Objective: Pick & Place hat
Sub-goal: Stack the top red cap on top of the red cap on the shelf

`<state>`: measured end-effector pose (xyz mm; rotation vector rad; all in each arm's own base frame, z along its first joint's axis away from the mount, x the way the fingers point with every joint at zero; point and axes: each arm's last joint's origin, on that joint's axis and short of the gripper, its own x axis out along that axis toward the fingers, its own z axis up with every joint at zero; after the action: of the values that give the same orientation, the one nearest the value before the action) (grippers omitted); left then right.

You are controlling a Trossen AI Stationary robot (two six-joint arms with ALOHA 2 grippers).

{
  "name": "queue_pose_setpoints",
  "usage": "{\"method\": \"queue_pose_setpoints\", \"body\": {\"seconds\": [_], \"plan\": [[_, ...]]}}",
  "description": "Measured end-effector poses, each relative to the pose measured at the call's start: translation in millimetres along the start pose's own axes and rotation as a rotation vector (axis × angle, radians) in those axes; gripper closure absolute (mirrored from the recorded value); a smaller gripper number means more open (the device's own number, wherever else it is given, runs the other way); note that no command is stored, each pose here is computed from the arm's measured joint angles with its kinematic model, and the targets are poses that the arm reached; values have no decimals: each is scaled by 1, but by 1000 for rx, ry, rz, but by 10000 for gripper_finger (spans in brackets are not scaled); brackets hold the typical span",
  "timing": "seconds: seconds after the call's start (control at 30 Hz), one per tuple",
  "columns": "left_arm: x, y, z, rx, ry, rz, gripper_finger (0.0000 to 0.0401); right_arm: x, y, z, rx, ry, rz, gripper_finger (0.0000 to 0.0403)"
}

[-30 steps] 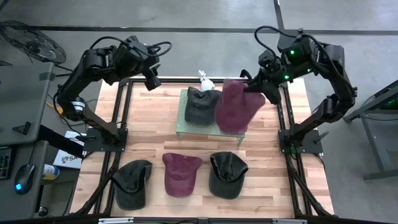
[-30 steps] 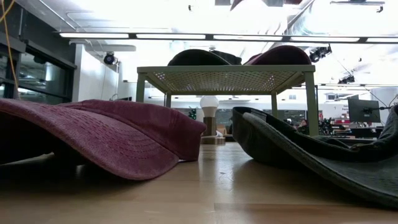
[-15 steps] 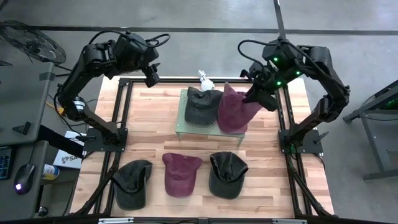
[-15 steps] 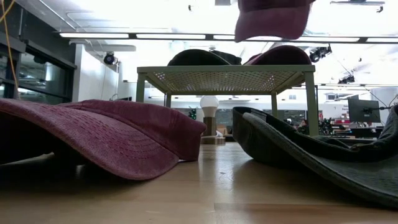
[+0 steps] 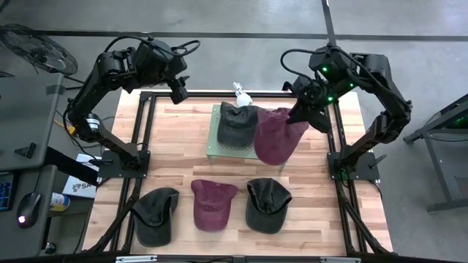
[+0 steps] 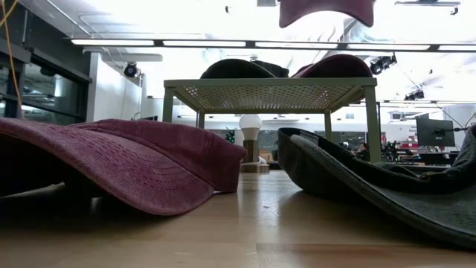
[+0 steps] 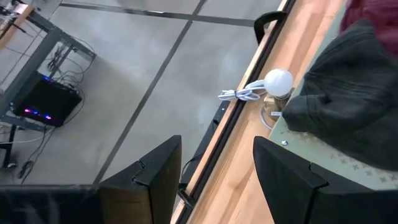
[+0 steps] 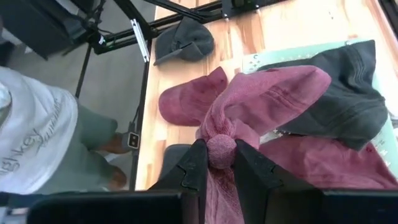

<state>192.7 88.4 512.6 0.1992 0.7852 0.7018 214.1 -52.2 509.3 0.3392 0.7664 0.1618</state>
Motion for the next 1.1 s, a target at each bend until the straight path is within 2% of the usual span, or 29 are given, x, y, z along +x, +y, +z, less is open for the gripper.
{"method": "queue_pose_setpoints", "body": {"seconds": [0.2, 0.37, 0.5, 0.9, 1.1], "plan": [[0, 0, 0, -1, -1, -2, 208, 1, 1, 0, -121, 0, 40, 355], [0, 0, 0, -10, -1, -3, 208, 6, -2, 3, -171, 9, 58, 355], [0, -1, 0, -24, -6, -32, 208, 5, -5, 3, -187, 4, 58, 355], [0, -1, 0, -60, -5, -35, 208, -1, -14, 3, -219, -17, 46, 355], [0, -1, 0, -73, -5, -35, 208, -7, -10, 1, -244, -32, 53, 355]]}}
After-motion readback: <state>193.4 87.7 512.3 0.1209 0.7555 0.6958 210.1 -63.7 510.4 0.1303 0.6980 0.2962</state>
